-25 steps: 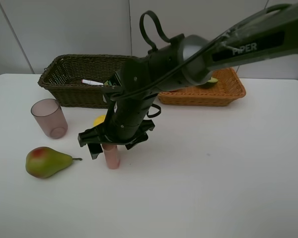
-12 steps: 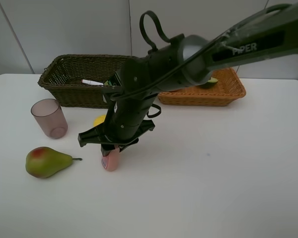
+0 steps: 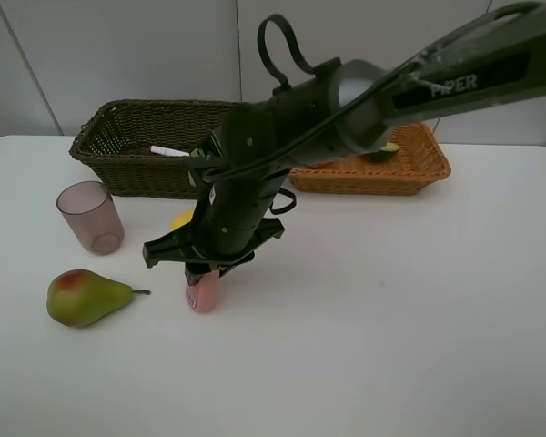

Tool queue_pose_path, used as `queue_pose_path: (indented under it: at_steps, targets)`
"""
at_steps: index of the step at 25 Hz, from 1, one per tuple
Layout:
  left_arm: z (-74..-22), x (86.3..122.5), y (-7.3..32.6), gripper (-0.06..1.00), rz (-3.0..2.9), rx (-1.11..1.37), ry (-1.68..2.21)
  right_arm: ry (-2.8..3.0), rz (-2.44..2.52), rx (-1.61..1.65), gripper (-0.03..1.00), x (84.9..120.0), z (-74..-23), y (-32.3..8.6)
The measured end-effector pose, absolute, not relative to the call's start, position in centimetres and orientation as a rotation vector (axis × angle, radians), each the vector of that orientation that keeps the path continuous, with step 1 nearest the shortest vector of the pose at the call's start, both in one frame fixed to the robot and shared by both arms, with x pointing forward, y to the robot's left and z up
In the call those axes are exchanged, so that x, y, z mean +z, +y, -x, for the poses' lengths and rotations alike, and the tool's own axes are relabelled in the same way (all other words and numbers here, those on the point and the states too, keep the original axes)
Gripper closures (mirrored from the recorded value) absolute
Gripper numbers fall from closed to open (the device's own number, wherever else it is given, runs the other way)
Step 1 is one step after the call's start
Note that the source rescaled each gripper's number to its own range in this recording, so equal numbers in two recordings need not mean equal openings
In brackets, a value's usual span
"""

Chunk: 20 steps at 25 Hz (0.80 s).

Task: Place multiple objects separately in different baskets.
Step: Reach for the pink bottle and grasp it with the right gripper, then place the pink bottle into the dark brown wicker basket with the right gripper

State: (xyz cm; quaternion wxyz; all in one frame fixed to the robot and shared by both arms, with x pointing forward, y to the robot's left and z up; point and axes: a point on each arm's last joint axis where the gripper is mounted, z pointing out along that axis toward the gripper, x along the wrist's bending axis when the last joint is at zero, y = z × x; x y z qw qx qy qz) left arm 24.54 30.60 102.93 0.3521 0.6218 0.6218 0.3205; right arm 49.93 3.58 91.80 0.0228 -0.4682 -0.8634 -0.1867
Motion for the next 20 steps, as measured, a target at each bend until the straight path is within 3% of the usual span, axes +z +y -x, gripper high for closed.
queue_pose_path:
  at_steps: [20]
  targets:
    - [-24.5,102.9,30.6,-0.05,-1.609,0.829,1.609,-2.954,1.225,-1.136,0.76,101.4,-51.7,3.5]
